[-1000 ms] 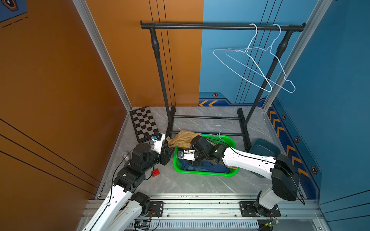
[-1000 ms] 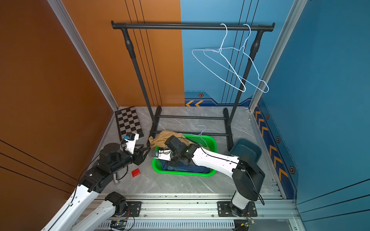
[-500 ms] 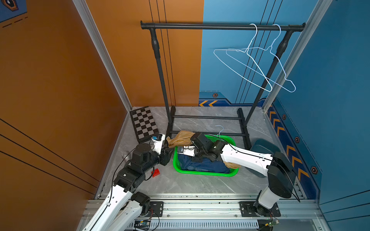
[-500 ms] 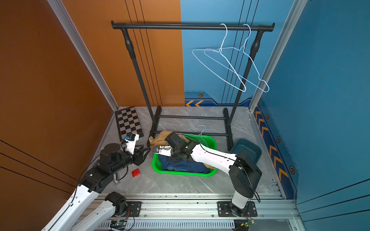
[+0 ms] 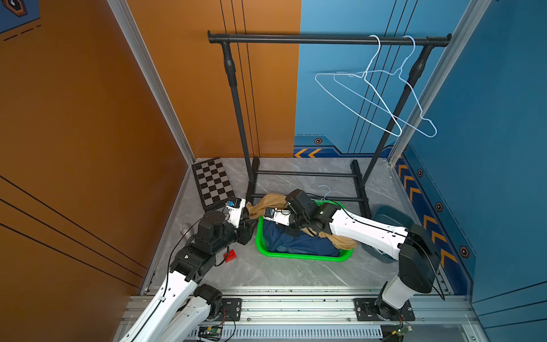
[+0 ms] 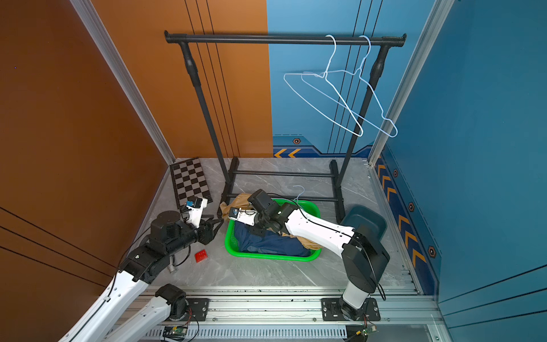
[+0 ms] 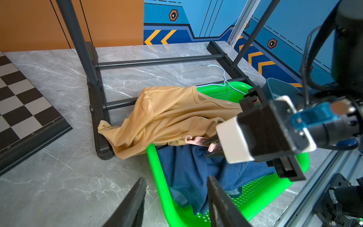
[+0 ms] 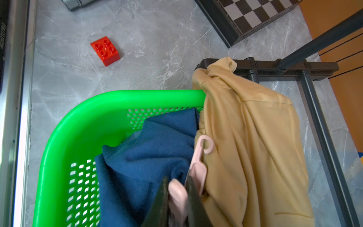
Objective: Remove the clothespins securing t-shirts to the hanger
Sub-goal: Pick up the clothespin from the basket, then place the clothespin in the storage box.
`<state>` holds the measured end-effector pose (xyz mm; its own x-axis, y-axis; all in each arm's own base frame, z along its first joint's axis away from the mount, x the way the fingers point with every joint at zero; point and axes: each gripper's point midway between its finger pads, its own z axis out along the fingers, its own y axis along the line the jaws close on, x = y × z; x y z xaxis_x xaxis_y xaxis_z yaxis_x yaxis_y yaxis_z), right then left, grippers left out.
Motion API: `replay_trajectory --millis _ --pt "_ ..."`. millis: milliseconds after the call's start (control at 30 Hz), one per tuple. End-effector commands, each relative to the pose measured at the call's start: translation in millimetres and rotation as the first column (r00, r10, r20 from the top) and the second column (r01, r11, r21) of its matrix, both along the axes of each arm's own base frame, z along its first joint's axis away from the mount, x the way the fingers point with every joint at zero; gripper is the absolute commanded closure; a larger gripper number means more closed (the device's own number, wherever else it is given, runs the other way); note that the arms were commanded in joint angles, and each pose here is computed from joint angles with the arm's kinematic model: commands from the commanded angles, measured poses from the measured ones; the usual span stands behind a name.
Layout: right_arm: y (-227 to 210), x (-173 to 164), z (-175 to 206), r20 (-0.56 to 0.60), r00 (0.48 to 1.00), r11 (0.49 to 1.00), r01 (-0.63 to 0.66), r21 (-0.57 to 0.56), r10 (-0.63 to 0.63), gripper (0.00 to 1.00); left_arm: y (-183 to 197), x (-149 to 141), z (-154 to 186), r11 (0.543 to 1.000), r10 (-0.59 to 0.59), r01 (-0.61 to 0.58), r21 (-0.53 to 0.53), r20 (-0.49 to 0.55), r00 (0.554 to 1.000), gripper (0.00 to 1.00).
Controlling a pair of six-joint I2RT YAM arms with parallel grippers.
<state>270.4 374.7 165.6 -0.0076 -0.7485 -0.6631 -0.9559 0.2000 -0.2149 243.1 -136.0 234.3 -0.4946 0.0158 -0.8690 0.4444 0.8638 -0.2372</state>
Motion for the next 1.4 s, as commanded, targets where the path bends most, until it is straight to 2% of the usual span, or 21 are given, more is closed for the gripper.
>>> replay_trajectory --millis 0,300,400,500,667,867,1067,1100,1133,1233,1367 --pt "6 4 45 -0.001 0.999 0.985 0.048 0.168 -0.049 0.99 -4 -2 6 1.000 -0.018 0.018 -0.010 0.001 1.000 0.48" --pt "-36 28 87 0.049 0.969 0.940 0.221 0.258 -0.242 0.98 -32 -2 33 0.993 -0.119 0.120 -0.013 0.087 0.989 0.48" --pt "-68 36 93 0.060 0.937 0.909 0.316 0.272 -0.344 0.97 -51 -2 45 0.984 -0.171 0.175 -0.019 0.134 0.976 0.48" --pt "-110 44 89 0.017 0.889 0.854 0.433 0.288 -0.457 0.95 -77 1 55 0.974 -0.220 0.228 -0.016 0.196 0.956 0.48" --pt "-190 48 76 -0.012 0.759 0.727 0.628 0.277 -0.651 0.95 -134 1 60 0.942 -0.323 0.335 -0.017 0.232 0.918 0.48" --pt "-291 46 45 -0.026 0.550 0.535 0.822 0.197 -0.835 0.92 -195 -1 57 0.894 -0.437 0.447 0.013 0.234 0.868 0.47" --pt "-389 34 -2 -0.039 0.292 0.288 0.954 0.084 -0.956 0.92 -233 -2 52 0.857 -0.509 0.512 0.050 0.225 0.831 0.47" --pt "-403 31 -10 -0.045 0.243 0.240 0.969 0.065 -0.969 0.93 -238 -2 43 0.850 -0.523 0.523 0.059 0.208 0.827 0.46" --pt "-415 29 -18 -0.048 0.195 0.193 0.980 0.046 -0.980 0.92 -246 -3 53 0.844 -0.531 0.534 0.052 0.228 0.816 0.46" --pt "-429 24 -40 -0.052 0.142 0.143 0.989 -0.028 -0.989 0.93 -260 -3 46 0.827 -0.557 0.559 0.055 0.212 0.803 0.46" --pt "-436 23 -61 -0.067 0.119 0.125 0.987 -0.100 -0.991 0.93 -275 -9 41 0.803 -0.592 0.594 0.055 0.197 0.782 0.46"
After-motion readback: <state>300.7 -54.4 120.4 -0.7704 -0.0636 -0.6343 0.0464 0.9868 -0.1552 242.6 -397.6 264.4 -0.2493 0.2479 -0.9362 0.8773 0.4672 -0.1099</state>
